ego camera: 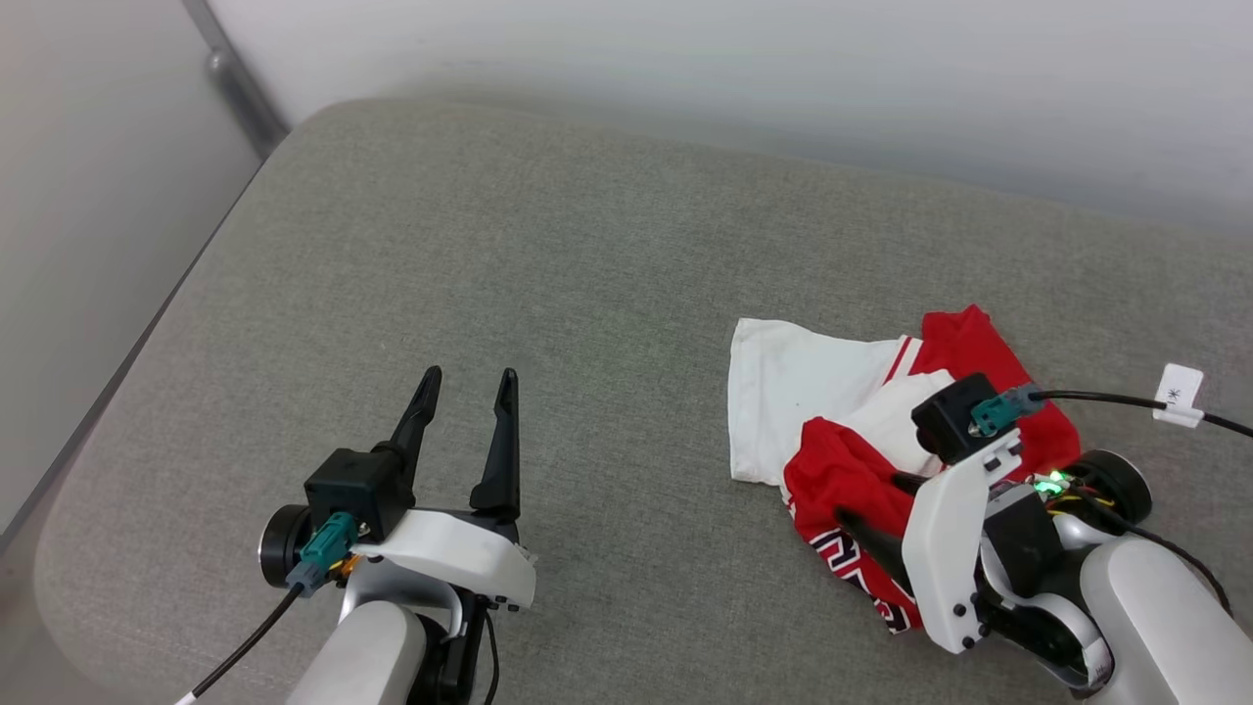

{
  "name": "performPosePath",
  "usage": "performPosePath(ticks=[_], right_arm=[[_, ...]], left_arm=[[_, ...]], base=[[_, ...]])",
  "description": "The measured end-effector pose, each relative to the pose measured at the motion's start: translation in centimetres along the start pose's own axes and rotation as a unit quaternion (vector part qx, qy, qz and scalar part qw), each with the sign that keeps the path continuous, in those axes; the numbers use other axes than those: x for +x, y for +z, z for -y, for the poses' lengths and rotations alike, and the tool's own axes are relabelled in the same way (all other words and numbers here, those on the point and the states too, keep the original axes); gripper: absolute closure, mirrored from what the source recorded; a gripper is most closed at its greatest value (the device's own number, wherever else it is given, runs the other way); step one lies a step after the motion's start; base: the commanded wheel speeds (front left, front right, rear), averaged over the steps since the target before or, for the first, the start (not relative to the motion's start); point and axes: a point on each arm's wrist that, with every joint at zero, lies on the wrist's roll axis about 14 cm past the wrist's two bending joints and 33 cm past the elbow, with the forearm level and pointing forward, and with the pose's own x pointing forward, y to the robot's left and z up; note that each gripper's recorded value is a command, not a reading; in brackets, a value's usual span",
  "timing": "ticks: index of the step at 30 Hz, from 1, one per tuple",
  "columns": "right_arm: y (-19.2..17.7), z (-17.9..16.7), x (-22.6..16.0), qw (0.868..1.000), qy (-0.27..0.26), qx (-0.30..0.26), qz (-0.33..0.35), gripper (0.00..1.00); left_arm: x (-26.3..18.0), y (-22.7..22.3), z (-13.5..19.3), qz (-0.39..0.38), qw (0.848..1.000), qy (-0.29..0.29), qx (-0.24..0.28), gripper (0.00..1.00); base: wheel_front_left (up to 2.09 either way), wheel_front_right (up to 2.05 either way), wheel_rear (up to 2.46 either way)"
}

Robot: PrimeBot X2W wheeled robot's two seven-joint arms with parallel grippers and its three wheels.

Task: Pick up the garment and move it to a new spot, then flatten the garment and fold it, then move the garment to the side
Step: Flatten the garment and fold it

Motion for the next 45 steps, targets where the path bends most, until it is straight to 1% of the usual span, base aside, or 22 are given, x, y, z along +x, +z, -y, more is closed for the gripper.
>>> performPosePath(ticks=[1, 2, 3, 5, 10, 14, 16, 17, 19, 22, 25, 26, 28, 29, 30, 31, 32, 33, 36, 40, 43, 45], right_arm=[[-0.3, 0.0, 0.2, 1.0, 0.002, -0.004, -0.011, 0.32], [-0.5, 0.1, 0.3, 1.0, 0.002, -0.005, -0.018, 0.7], [-0.6, 0.2, 0.4, 1.0, 0.003, -0.005, -0.021, 1.0], [0.0, 0.2, 0.1, 1.0, 0.0, -0.011, -0.013, 1.0], [2.6, 1.5, -1.7, 0.998, -0.03, -0.02, 0.048, 1.0], [4.7, 4.2, -5.1, 0.989, -0.09, -0.009, 0.117, 1.0], [4.1, 5.5, -6.9, 0.983, -0.12, 0.015, 0.135, 1.0], [3.3, 6.1, -7.7, 0.98, -0.137, 0.03, 0.14, 1.0], [1.1, 7.0, -9.3, 0.972, -0.166, 0.077, 0.147, 1.0], [-3.9, 7.5, -11.0, 0.959, -0.203, 0.152, 0.127, 1.0], [-9.8, 6.5, -11.6, 0.946, -0.22, 0.224, 0.085, 1.0], [-11.7, 5.9, -11.6, 0.943, -0.224, 0.238, 0.065, 1.0], [-14.3, 4.8, -11.5, 0.934, -0.221, 0.276, 0.048, 1.0], [-15.0, 4.4, -11.4, 0.932, -0.22, 0.286, 0.044, 1.0], [-15.7, 4.1, -11.2, 0.93, -0.217, 0.294, 0.038, 0.97], [-15.9, 3.7, -11.0, 0.929, -0.212, 0.302, 0.039, 0.74], [-15.9, 3.7, -10.9, 0.927, -0.213, 0.304, 0.047, 0.27], [-15.5, 3.8, -10.9, 0.927, -0.215, 0.302, 0.057, 0.0], [-13.3, 4.7, -11.2, 0.926, -0.223, 0.287, 0.105, 0.0], [-10.1, 6.5, -13.1, 0.923, -0.243, 0.252, 0.162, 0.0], [-8.8, 8.5, -14.6, 0.92, -0.263, 0.23, 0.177, 0.0], [-8.1, 9.7, -15.0, 0.921, -0.27, 0.221, 0.171, 0.0]], left_arm=[[-0.1, -0.1, -0.2, -0.001, 1.0, 0.002, 0.001, 0.0], [-0.1, -0.1, -0.3, -0.002, 1.0, 0.003, 0.002, 0.0], [-0.1, -0.1, -0.3, -0.001, 1.0, 0.005, 0.001, 0.0], [-0.2, 0.1, -0.4, 0.002, 1.0, 0.006, -0.001, 0.0], [-0.5, 0.3, -0.5, 0.006, 1.0, 0.005, 0.002, 0.0], [-0.7, -0.1, 0.4, 0.001, 1.0, -0.01, 0.002, 0.0], [-0.8, -0.1, 1.2, 0.002, 1.0, -0.022, 0.0, 0.0], [-0.8, -0.2, 1.6, 0.001, 1.0, -0.028, -0.001, 0.0], [-1.0, -0.5, 2.6, -0.004, 0.999, -0.041, -0.004, 0.0], [-1.0, -0.5, 3.8, -0.005, 0.998, -0.059, -0.008, 0.0], [-1.3, -0.8, 5.0, -0.012, 0.997, -0.077, -0.009, 0.0], [-1.4, -0.8, 5.3, -0.013, 0.997, -0.08, -0.01, 0.0], [-1.5, -1.0, 5.7, -0.017, 0.996, -0.087, -0.009, 0.0], [-1.4, -0.9, 5.9, -0.017, 0.996, -0.089, -0.009, 0.0], [-1.3, -0.9, 6.1, -0.016, 0.996, -0.092, -0.009, 0.0], [-1.3, -0.9, 6.2, -0.016, 0.995, -0.095, -0.009, 0.0], [-1.3, -0.9, 6.4, -0.019, 0.995, -0.096, -0.008, 0.0], [-1.3, -1.0, 6.5, -0.02, 0.995, -0.099, -0.008, 0.0], [-1.2, -0.8, 6.6, -0.018, 0.995, -0.101, -0.006, 0.0], [-1.3, -0.8, 6.5, -0.021, 0.995, -0.1, -0.005, 0.0], [-1.2, -0.8, 6.4, -0.021, 0.995, -0.096, -0.006, 0.0], [-1.1, -0.9, 6.4, -0.024, 0.995, -0.096, -0.007, 0.0]], base=[[0.0, 0.0, 0.0], [0.0, 0.0, 0.0], [0.0, 0.0, 0.0], [0.0, 0.0, 0.0], [0.0, 0.0, 0.0], [0.0, 0.0, 0.0], [0.0, 0.0, 0.0], [0.0, 0.0, 0.0], [0.0, 0.0, 0.0], [0.0, 0.0, 0.0], [0.0, 0.0, 0.0], [0.0, 0.0, 0.0], [0.0, 0.0, 0.0], [0.0, 0.0, 0.0], [0.0, 0.0, 0.0], [0.0, 0.0, 0.0], [0.0, 0.0, 0.0], [0.0, 0.0, 0.0], [0.0, 0.0, 0.0], [0.0, 0.0, 0.0], [0.0, 0.0, 0.0], [0.0, 0.0, 0.0]])
